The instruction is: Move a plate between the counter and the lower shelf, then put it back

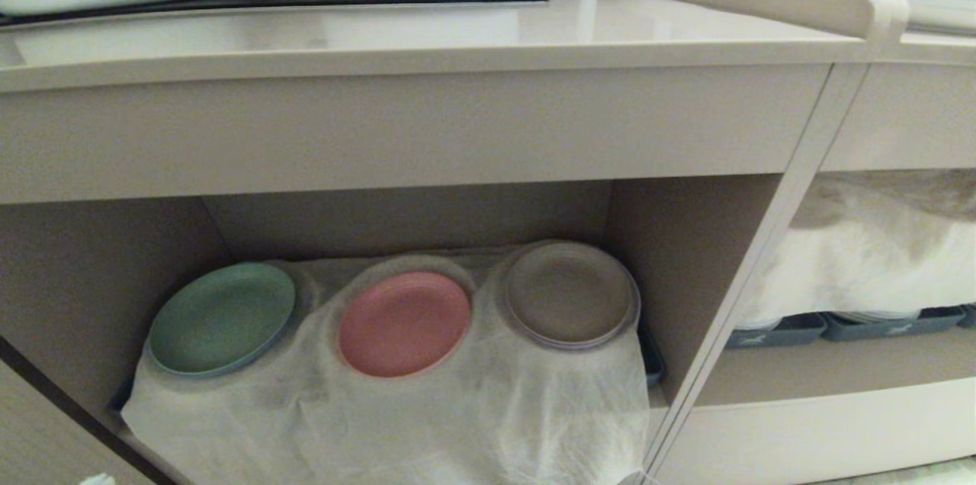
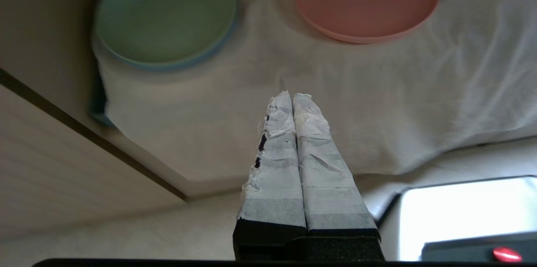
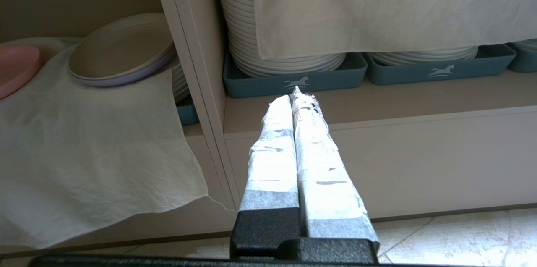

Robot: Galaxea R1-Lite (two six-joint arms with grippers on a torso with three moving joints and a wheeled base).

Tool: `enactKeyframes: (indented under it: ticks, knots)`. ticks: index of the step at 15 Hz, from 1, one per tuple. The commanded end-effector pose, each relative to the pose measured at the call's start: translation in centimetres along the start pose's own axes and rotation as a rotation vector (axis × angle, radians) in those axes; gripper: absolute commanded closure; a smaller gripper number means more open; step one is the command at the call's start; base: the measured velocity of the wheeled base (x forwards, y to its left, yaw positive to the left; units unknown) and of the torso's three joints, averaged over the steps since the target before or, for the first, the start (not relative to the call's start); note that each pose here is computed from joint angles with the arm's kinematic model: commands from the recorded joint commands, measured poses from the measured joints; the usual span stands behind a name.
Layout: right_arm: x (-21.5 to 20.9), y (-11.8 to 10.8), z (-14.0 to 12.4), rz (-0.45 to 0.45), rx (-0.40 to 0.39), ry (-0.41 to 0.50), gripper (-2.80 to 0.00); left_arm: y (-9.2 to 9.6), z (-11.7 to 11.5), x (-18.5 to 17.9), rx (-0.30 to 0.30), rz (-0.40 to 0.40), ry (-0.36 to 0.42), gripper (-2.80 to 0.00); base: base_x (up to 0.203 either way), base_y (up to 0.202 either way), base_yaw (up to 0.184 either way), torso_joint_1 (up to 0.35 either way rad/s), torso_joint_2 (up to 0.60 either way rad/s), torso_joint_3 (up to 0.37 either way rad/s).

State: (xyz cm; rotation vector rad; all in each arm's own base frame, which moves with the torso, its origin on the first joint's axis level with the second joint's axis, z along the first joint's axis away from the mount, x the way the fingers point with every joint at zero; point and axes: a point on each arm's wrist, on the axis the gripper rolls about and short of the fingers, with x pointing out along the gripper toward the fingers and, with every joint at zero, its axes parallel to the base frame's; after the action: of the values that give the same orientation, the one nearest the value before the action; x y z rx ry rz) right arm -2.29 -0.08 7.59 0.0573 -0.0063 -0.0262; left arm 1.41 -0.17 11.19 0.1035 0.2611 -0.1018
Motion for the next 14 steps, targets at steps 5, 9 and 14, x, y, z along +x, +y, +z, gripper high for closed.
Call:
enactKeyframes:
  ticks: [5,9,14]
  knots:
    - [0.0,0.0,0.0,0.0,0.001,0.001,0.0,-0.6,-2.8,-2.1,0.1,0.042,-0.204,0.0,0.0,0.0,0.0,0.0,0.0,0.0]
    - [0.0,0.0,0.0,0.0,0.0,0.001,0.0,-0.6,-3.9,-2.8,0.045,0.09,-0.3,0.0,0.0,0.0,0.0,0.0,0.0,0.0]
    - [0.0,0.0,0.0,0.0,0.001,0.001,0.0,-0.6,-4.3,-2.6,-0.019,0.093,-0.274,0.0,0.0,0.0,0.0,0.0,0.0,0.0]
